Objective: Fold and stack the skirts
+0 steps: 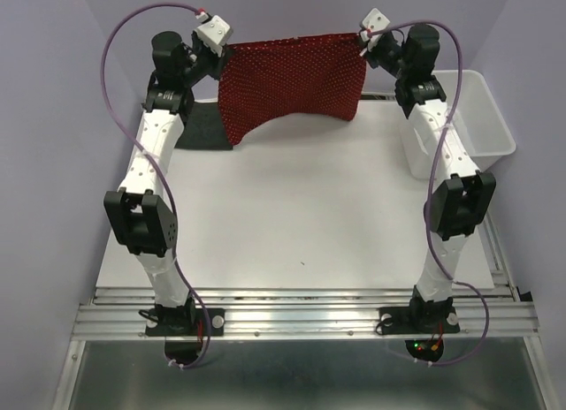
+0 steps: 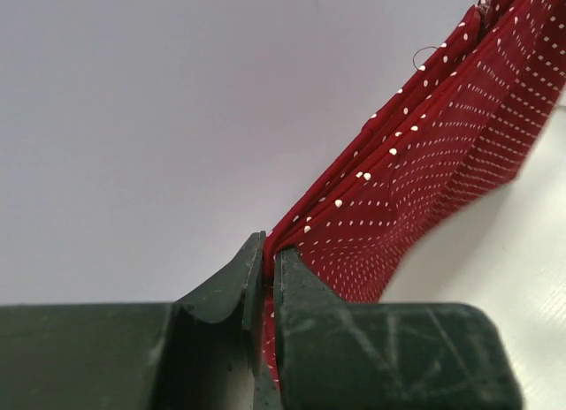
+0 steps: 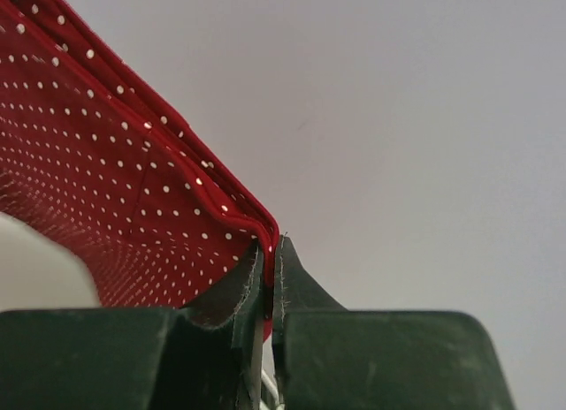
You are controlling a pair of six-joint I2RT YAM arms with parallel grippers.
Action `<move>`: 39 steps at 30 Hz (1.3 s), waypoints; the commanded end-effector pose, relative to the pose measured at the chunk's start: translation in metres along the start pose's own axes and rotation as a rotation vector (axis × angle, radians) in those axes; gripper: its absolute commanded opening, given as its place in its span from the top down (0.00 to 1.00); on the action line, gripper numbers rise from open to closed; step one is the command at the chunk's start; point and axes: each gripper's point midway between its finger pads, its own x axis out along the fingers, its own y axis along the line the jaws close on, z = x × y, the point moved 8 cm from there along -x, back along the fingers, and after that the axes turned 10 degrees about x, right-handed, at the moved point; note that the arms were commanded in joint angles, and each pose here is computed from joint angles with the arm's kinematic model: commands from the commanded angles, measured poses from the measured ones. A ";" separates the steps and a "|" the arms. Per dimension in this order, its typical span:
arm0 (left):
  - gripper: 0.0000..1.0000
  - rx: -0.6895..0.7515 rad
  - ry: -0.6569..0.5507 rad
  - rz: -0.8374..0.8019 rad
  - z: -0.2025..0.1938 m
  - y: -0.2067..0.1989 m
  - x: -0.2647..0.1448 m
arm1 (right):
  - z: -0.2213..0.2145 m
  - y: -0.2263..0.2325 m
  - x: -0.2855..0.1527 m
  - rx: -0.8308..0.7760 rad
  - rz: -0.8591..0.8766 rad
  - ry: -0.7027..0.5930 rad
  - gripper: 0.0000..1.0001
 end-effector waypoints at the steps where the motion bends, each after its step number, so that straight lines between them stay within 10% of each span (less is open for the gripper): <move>1: 1.00 0.128 -0.146 -0.031 0.035 0.009 -0.023 | 0.031 -0.009 -0.018 -0.091 -0.020 -0.093 0.99; 16: 0.99 -0.010 0.228 -0.684 -0.151 -0.160 -0.102 | -0.112 0.135 -0.139 -0.111 0.345 0.215 0.99; 34: 0.99 0.006 0.357 -0.938 -0.165 -0.214 -0.170 | -0.129 0.187 -0.217 -0.141 0.643 0.390 0.99; 39: 0.79 0.133 0.349 -1.064 -0.161 -0.231 -0.187 | -0.139 0.206 -0.245 -0.254 0.767 0.400 0.88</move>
